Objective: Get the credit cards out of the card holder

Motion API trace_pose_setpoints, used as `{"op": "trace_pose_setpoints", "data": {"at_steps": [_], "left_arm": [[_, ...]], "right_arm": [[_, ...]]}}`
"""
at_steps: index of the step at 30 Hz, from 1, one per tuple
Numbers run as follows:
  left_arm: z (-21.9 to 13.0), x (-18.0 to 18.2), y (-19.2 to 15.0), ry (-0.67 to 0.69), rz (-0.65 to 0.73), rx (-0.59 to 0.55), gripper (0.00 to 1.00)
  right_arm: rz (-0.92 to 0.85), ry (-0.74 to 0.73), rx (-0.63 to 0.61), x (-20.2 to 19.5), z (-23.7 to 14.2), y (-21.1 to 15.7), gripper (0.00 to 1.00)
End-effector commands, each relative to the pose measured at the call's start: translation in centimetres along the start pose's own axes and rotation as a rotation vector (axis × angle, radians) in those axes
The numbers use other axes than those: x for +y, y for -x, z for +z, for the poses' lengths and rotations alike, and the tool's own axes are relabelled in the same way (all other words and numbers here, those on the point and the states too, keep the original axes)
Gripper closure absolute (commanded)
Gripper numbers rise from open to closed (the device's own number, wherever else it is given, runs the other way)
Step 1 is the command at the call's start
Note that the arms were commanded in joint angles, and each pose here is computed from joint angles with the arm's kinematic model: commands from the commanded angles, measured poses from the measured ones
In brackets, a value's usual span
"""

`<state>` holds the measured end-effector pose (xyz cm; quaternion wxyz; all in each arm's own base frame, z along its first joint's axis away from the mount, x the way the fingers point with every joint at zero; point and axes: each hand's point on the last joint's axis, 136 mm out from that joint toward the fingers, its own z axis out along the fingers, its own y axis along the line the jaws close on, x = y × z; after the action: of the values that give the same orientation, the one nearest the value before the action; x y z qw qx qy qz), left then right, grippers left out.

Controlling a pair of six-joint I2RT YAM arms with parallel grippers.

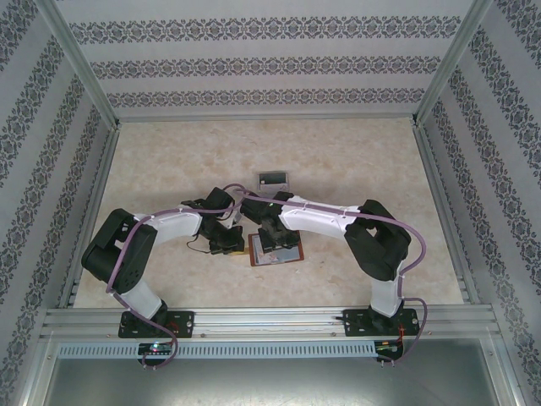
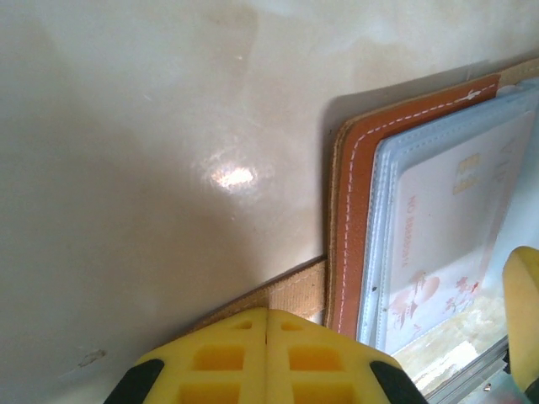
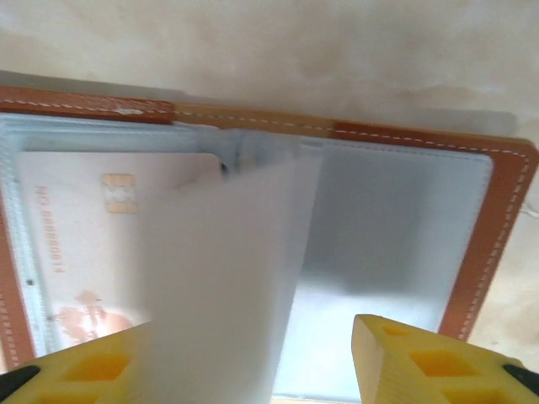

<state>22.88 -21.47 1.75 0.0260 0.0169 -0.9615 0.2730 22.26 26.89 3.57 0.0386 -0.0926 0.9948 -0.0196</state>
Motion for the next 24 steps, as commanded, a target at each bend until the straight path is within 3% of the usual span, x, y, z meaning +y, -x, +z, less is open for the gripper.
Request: {"op": "trace_pose_setpoints", "data": {"at_steps": [1, 15, 24], "left_arm": [[-0.1, 0.8, -0.5, 0.05, 0.008, 0.005, 0.95], [-1.4, -1.2, 0.2, 0.031, 0.021, -0.014, 0.95], [-1.9, -4.3, 0.8, 0.003, 0.055, -0.029, 0.95]], "right_arm": [[-0.016, -0.064, -0.008, -1.5, -0.6, 0.0, 0.47], [0.047, -0.009, 0.057, -4.0, 1.6, -1.2, 0.46], [0.095, 0.161, 0.064, -2.7, 1.8, -1.5, 0.46]]}}
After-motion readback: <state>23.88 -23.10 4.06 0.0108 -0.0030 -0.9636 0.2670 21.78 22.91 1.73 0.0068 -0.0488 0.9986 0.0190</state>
